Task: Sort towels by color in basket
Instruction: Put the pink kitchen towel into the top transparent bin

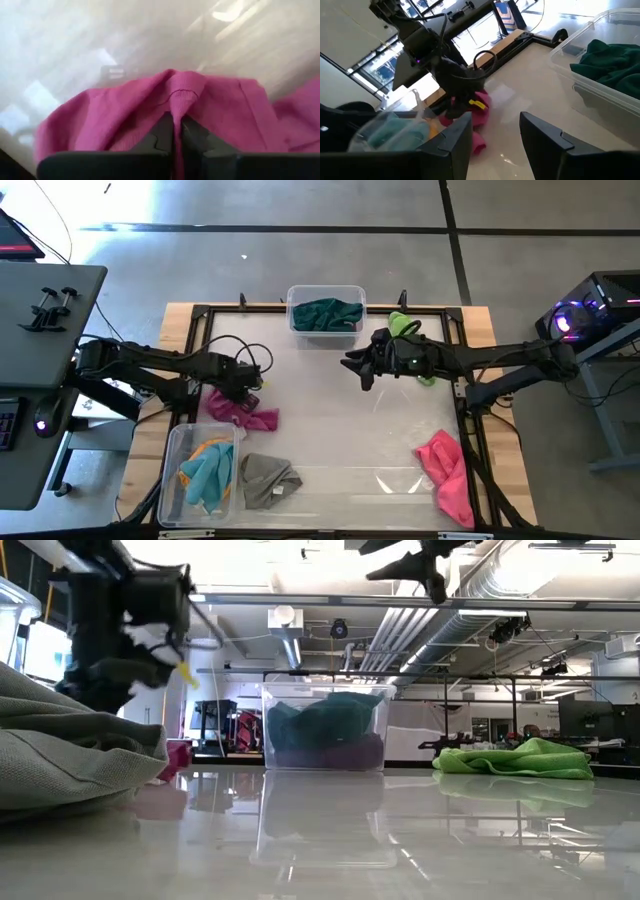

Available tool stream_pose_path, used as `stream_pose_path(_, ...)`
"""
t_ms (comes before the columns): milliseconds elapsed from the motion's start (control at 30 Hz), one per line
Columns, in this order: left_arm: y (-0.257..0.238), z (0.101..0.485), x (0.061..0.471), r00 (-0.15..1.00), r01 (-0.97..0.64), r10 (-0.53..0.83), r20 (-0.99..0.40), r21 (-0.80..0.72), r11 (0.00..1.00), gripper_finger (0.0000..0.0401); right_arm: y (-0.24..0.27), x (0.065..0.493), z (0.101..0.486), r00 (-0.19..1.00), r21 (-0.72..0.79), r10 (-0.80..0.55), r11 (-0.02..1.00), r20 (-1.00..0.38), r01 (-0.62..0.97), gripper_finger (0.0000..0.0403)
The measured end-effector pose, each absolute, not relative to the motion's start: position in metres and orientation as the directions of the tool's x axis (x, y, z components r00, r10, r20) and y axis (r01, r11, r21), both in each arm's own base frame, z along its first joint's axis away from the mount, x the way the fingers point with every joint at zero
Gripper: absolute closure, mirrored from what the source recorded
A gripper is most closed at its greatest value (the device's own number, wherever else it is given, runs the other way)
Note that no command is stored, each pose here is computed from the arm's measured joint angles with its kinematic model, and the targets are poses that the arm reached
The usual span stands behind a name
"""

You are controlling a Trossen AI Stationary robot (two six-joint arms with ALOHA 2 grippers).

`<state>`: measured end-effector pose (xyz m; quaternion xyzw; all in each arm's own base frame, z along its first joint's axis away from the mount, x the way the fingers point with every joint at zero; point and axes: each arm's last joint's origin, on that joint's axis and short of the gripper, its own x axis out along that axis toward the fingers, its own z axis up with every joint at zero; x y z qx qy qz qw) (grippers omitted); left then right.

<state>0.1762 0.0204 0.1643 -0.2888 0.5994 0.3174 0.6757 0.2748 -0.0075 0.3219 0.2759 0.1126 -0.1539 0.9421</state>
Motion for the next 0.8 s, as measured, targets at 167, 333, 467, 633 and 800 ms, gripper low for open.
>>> stream_pose_path(167, 0.022, 0.199, 0.199, 0.204, -0.730, 0.171, -0.964, -0.033, 0.683, 0.0395, -0.008, 0.252, 0.330, 0.909, 0.478, -0.238, 0.789, -0.341, 0.386, 0.0245)
stream_pose_path(333, 0.018, 0.254, 0.225, 0.389, -0.650, 0.261, -0.884, -0.063, 0.757, 0.0399, -0.008, 0.229, 0.338, 0.890, 0.455, -0.264, 0.784, -0.372, 0.423, 0.0245)
stream_pose_path(467, 0.014, 0.303, 0.242, 0.562, -0.595, 0.314, -0.765, -0.110, 0.796, 0.0400, -0.009, 0.221, 0.338, 0.873, 0.424, -0.281, 0.788, -0.397, 0.447, 0.0245)
stream_pose_path(633, 0.004, 0.355, 0.254, 0.748, -0.506, 0.338, -0.572, -0.161, 0.847, 0.0400, -0.009, 0.226, 0.330, 0.849, 0.415, -0.282, 0.776, -0.447, 0.475, 0.0245)
stream_pose_path(800, -0.008, 0.387, 0.263, 0.876, -0.398, 0.309, -0.371, -0.193, 0.897, 0.0401, -0.009, 0.247, 0.319, 0.849, 0.406, -0.273, 0.785, -0.452, 0.469, 0.0235)
